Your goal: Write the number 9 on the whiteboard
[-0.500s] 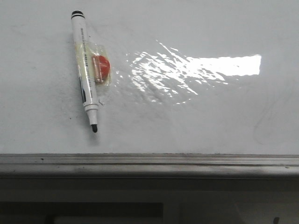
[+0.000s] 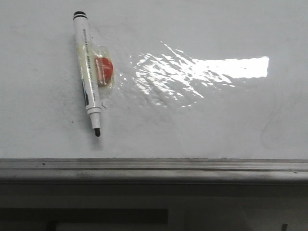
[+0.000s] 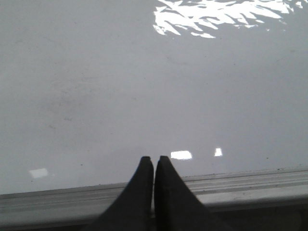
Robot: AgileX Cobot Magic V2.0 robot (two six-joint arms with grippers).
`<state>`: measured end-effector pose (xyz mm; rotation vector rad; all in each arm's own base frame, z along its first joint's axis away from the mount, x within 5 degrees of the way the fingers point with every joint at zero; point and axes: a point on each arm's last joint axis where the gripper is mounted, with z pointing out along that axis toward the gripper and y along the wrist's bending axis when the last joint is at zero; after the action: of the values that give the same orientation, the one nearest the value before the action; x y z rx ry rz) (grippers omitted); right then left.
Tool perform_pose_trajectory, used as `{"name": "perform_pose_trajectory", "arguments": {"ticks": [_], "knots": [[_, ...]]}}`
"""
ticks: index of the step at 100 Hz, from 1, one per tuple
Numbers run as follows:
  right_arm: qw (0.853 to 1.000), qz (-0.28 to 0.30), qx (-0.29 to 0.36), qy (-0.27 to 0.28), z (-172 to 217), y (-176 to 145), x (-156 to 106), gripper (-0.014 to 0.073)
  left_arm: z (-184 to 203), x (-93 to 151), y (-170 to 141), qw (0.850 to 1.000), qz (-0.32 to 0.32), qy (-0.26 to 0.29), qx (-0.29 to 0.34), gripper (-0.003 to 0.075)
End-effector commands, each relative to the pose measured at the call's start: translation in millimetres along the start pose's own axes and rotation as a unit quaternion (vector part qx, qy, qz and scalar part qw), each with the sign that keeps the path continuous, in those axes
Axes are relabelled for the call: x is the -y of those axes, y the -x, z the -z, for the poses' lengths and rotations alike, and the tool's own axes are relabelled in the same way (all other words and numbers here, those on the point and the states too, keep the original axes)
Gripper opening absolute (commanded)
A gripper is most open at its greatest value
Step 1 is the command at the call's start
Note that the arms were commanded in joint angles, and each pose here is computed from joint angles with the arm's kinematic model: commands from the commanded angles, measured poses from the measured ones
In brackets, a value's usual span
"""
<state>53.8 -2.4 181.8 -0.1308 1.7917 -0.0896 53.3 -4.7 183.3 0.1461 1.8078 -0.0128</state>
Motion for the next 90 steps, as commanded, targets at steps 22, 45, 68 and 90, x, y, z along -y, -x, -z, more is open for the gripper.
{"name": "perform_pose_trajectory", "arguments": {"ticks": [22, 45, 68, 90], "knots": [[1.0, 0.007, 0.015, -0.001, -1.8, -4.4, -1.0, -0.0061, 0.1, 0.1, -0.6, 1.0, 0.008, 0.002, 0.029, -0.002], [0.996, 0.062, 0.067, -0.008, -1.0, 5.0, -0.5, -0.0061, 0.1, -0.1, 0.3, 0.999, 0.005, 0.003, 0.034, -0.002], [0.975, 0.056, 0.214, 0.022, 6.6, 30.6, -7.2, -0.0061, 2.0, 6.4, 12.6, 0.962, 0.25, -0.057, 0.09, -0.002], [0.97, -0.093, 0.224, 0.038, 7.7, 33.4, -4.0, -0.0061, 3.8, 3.2, 20.5, 0.916, 0.373, -0.069, 0.13, -0.002]]}}
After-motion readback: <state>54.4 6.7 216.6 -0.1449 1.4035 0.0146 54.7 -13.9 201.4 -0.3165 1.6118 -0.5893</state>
